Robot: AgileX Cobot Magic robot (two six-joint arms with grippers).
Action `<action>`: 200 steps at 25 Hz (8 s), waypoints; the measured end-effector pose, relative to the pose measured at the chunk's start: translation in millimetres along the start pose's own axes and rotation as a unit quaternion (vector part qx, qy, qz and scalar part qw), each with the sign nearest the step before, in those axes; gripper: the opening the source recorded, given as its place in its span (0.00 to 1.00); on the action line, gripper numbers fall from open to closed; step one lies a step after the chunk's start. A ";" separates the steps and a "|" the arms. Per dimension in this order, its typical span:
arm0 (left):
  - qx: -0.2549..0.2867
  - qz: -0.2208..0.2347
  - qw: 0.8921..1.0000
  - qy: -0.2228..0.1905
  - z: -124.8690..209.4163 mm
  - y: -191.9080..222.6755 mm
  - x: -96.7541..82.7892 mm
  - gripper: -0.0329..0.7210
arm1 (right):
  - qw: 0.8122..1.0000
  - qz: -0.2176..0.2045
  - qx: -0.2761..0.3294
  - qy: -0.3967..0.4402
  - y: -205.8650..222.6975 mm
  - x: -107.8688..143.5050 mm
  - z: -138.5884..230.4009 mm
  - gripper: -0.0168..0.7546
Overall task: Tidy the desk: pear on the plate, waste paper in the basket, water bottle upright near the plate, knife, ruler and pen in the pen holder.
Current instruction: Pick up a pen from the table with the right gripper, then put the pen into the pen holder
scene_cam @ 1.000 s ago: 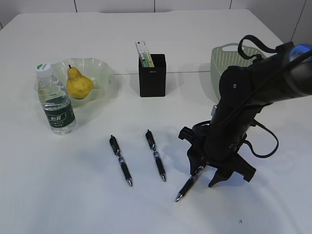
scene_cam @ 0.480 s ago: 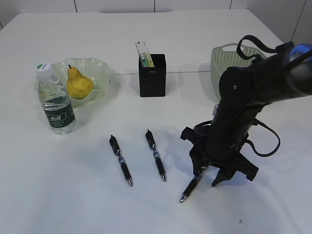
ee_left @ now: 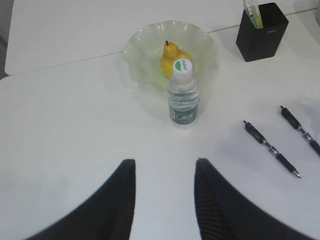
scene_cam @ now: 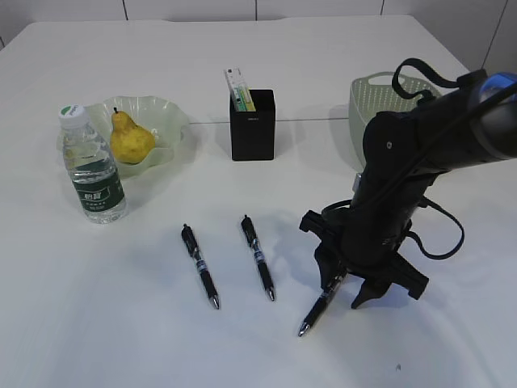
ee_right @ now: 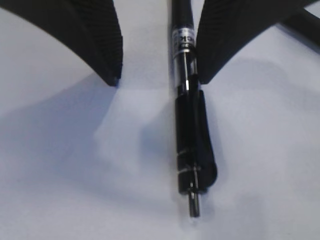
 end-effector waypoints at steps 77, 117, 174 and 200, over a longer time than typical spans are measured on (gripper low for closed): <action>-0.064 -0.033 0.997 0.024 -17.0 -1.5 8.2 0.41 | 0.830 -0.155 -0.246 -0.475 -144.9 139.7 -43.0 0.16; -0.113 -0.025 0.993 0.028 -29.9 -3.1 5.6 0.41 | 0.653 -0.327 -0.521 -0.441 -136.1 206.9 -108.9 0.16; -0.110 -0.023 0.993 0.036 -36.4 10.0 0.9 0.41 | 0.759 -0.256 -0.412 -0.435 -101.9 222.1 -121.3 0.40; -0.108 -0.023 0.994 0.026 -33.6 6.2 2.5 0.41 | 0.862 -0.117 -0.172 -0.462 -165.7 160.3 -60.7 0.40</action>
Point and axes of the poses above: a point on each arm's last joint axis where the gripper is mounted, y pointing out along that axis toward the gripper, x along the wrist's bending axis when the last joint is at zero, z = x × y, the point moved 4 cm from there along y, pointing out along that axis toward the gripper, and after that the axes turned 8 degrees about y, right-handed, at the moved point
